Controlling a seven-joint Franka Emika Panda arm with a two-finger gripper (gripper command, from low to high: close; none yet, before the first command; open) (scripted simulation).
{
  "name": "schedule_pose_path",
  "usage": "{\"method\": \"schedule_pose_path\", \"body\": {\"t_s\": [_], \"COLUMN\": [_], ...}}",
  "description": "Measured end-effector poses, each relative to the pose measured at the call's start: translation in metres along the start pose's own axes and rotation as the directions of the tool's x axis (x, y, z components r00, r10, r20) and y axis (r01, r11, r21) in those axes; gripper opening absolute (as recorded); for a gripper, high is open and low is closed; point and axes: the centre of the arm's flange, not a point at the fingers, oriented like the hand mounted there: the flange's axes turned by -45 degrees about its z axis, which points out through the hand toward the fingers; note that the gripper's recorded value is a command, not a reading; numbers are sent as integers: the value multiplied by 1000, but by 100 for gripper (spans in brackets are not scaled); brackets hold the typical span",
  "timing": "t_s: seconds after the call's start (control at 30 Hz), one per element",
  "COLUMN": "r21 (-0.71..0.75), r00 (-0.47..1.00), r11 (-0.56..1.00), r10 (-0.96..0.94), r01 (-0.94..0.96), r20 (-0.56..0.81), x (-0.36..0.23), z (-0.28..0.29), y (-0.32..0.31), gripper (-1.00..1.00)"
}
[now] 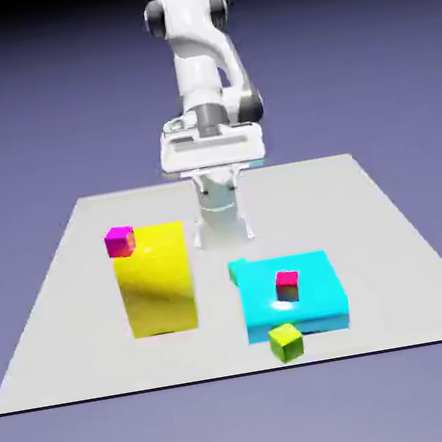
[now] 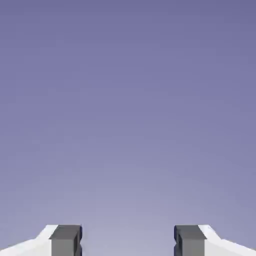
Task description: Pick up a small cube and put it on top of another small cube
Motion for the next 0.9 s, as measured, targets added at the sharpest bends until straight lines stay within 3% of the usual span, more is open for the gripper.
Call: {"method": "schedule_pose_path", "body": {"t_s": [0.4, 0.9], "r21": [72, 234], "r00": [873, 447], "r11": [984, 940], "r10": [-176, -326], "r01": [161, 248], "r20": [455, 833], "x": [21, -26], "z": [127, 281], "y": [-46, -103], "gripper": [0, 0]}}
